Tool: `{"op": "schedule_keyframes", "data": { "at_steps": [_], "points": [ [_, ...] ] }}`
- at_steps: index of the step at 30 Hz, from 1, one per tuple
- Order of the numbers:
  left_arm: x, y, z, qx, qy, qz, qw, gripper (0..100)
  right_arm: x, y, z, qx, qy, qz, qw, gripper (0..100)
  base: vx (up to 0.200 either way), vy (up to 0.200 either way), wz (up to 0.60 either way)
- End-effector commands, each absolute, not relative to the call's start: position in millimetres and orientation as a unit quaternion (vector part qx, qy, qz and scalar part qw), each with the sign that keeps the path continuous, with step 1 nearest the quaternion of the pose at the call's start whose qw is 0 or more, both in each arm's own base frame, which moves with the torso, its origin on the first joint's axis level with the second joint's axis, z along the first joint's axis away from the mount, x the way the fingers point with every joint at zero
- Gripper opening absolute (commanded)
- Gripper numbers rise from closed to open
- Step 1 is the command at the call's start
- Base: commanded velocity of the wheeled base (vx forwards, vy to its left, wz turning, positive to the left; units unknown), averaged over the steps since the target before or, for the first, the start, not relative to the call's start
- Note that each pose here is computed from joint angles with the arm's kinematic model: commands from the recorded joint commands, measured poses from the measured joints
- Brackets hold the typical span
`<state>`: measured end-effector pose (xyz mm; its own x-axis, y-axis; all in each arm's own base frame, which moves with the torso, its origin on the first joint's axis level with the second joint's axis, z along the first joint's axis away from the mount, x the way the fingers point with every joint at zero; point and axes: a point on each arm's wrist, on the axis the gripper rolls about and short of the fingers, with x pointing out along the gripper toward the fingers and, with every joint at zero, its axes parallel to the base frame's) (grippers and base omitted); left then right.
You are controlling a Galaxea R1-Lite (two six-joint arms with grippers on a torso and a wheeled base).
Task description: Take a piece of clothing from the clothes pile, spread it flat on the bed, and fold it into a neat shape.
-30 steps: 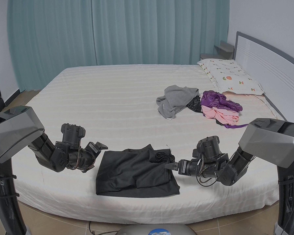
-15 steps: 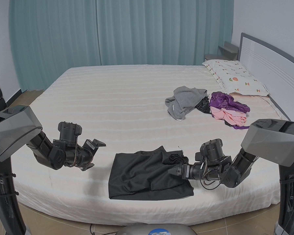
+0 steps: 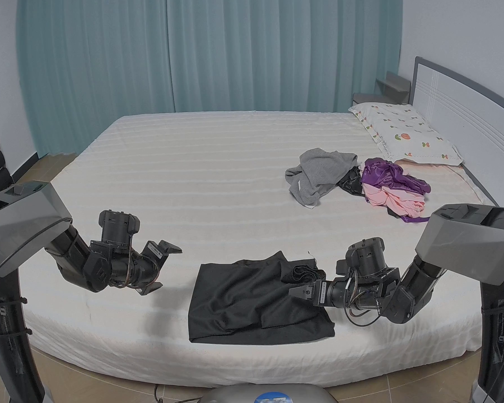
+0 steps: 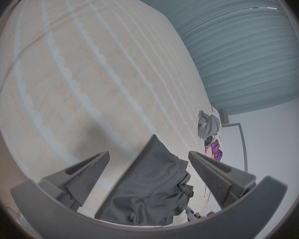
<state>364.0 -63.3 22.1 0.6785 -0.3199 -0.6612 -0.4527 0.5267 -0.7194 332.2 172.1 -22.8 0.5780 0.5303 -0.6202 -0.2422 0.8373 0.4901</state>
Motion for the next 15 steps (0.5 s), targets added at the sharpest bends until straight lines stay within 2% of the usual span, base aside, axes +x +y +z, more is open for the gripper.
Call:
{"op": "schedule_keyframes", "data": {
  "at_steps": [1,15],
  "points": [
    [363,-63,22,-0.485,0.4,0.043,0.777,100,330,171,-23,0.181,0.399,0.223,0.871,100,0.0,0.0,0.0],
    [363,-64,21,-0.483,0.401,0.044,0.777,100,324,154,-19,0.187,0.399,0.209,0.873,100,0.0,0.0,0.0]
  ]
}}
